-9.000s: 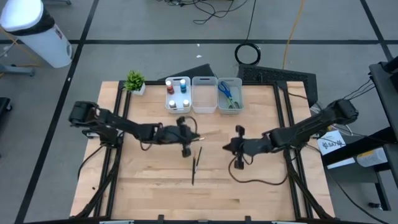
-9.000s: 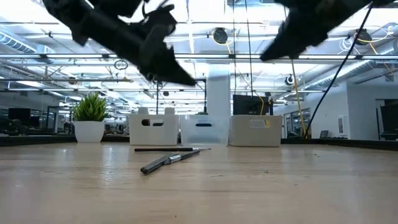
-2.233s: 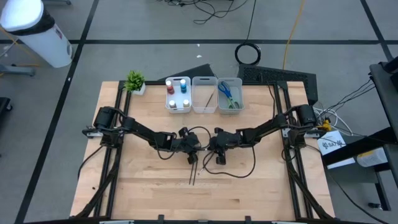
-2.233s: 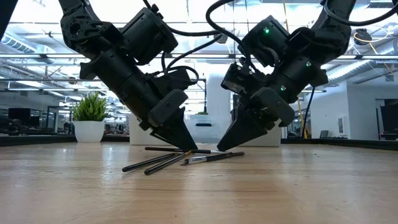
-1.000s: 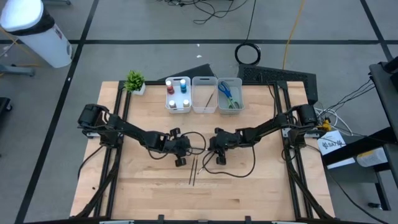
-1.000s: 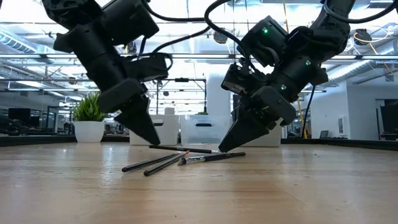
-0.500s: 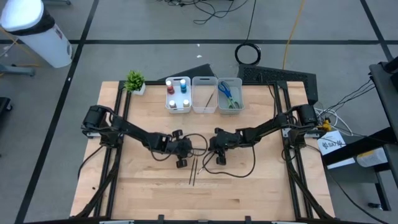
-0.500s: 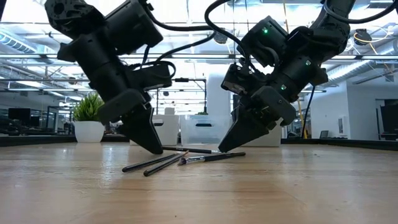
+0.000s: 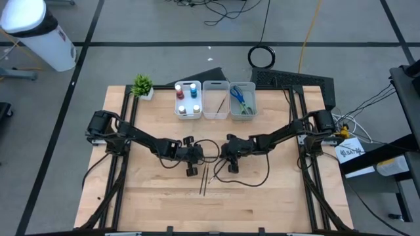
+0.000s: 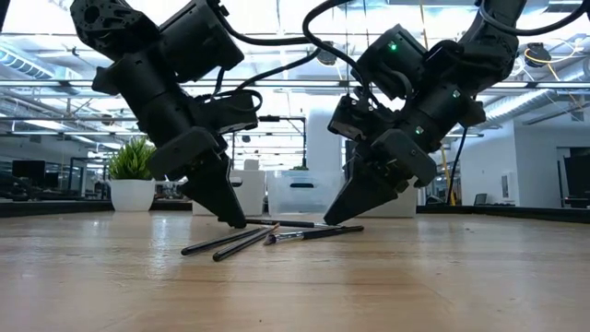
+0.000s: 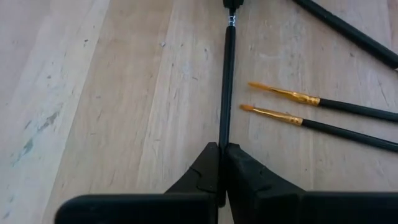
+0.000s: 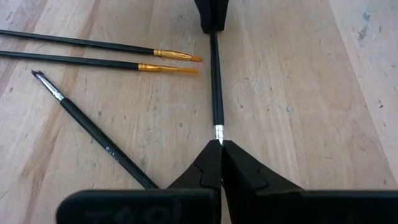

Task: Pick & Place Paint Supplies
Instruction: Put the silver paint brush into the transparent bin

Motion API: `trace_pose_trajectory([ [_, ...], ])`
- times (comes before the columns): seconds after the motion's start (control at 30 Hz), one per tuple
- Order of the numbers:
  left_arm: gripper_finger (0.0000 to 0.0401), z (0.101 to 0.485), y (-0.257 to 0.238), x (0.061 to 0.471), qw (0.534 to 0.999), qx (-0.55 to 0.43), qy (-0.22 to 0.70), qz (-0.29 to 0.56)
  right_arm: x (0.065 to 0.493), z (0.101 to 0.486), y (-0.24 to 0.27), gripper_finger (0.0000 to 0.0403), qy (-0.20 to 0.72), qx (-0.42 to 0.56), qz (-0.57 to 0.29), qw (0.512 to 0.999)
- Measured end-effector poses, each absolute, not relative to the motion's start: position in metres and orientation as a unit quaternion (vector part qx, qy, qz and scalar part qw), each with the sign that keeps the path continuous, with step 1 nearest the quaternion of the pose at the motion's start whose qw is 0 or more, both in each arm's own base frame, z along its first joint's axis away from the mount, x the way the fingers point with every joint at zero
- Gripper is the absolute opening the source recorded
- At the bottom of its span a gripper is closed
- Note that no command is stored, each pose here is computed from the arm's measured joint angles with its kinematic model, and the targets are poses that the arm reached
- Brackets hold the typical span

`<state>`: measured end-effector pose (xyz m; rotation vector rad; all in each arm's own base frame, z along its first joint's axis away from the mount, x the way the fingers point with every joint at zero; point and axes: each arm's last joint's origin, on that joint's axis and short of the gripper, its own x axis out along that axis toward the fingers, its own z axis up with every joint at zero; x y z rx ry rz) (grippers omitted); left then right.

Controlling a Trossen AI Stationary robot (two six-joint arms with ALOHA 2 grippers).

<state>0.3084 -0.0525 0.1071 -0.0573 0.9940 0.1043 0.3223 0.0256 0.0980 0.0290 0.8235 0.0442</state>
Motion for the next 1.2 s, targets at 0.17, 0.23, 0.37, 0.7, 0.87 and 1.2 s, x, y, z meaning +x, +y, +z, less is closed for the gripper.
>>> trace_pose_trajectory([
  [0.17,0.0011,0.11,-0.053,0.309,0.88,-0.03,0.471,0.049,0.321,0.11,0.026,0.0,0.383,0.016,0.025,0.923],
  [0.23,0.0011,0.113,-0.053,0.308,0.882,-0.031,0.468,0.048,0.318,0.118,0.026,0.0,0.379,0.017,0.026,0.925],
  [0.37,0.0011,0.124,-0.056,0.305,0.888,-0.03,0.457,0.04,0.313,0.149,0.028,0.0,0.334,0.02,0.03,0.942],
  [0.7,0.001,0.164,-0.075,0.298,0.925,0.011,0.378,0.03,0.277,0.169,0.031,0.0,0.282,0.017,0.006,0.959],
  [0.87,0.001,0.174,-0.078,0.297,0.935,0.021,0.351,0.038,0.267,0.166,0.03,0.0008,0.189,0.061,0.008,0.98],
  [1.2,0.001,0.174,-0.074,0.298,0.936,0.02,0.347,0.052,0.262,0.163,0.043,0.0191,0.147,0.057,0.068,0.985],
])
